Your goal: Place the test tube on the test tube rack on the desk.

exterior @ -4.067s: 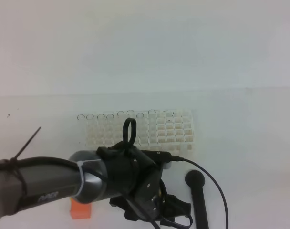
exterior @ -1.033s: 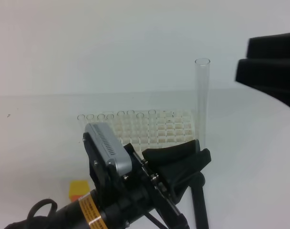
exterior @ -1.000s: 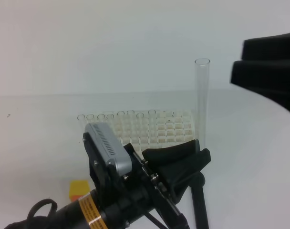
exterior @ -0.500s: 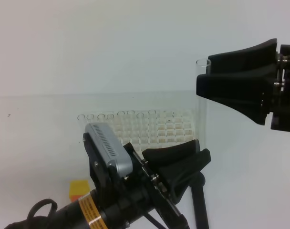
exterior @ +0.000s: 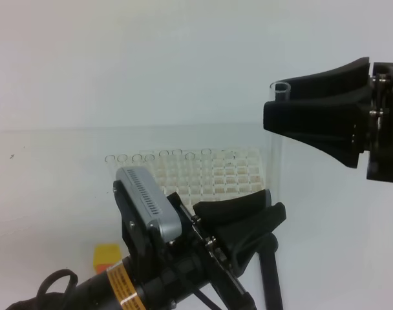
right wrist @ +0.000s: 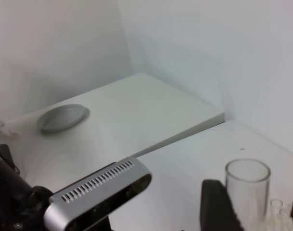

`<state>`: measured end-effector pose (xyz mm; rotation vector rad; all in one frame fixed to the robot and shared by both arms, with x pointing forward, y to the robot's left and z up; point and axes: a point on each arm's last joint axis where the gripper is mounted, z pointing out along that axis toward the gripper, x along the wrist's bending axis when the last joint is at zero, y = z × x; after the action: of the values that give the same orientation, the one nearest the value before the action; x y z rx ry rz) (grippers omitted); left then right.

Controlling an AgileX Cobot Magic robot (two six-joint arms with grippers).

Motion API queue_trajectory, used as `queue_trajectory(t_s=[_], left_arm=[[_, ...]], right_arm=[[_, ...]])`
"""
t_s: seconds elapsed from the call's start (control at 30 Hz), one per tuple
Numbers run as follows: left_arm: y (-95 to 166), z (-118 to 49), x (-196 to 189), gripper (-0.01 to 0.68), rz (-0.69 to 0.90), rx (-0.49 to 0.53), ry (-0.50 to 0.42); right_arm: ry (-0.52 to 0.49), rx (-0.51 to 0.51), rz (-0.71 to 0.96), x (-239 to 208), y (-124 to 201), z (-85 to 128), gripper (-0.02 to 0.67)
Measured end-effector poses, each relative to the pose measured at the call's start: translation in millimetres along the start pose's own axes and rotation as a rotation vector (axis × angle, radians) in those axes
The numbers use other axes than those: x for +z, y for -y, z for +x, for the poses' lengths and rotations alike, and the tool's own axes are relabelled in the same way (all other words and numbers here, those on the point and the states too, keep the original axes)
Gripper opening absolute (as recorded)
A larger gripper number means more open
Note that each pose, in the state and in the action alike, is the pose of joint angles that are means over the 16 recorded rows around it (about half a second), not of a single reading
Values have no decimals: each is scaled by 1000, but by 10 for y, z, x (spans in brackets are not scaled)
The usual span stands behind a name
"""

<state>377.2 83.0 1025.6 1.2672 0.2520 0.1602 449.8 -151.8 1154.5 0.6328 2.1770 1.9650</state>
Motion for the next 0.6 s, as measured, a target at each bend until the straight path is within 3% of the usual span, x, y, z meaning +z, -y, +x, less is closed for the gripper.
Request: queue_trajectory(t_s=[0.6], left_arm=[[20, -10, 1, -1, 20, -2, 11]], right_arm=[[-33, -24, 2, 8, 6, 21, 152]])
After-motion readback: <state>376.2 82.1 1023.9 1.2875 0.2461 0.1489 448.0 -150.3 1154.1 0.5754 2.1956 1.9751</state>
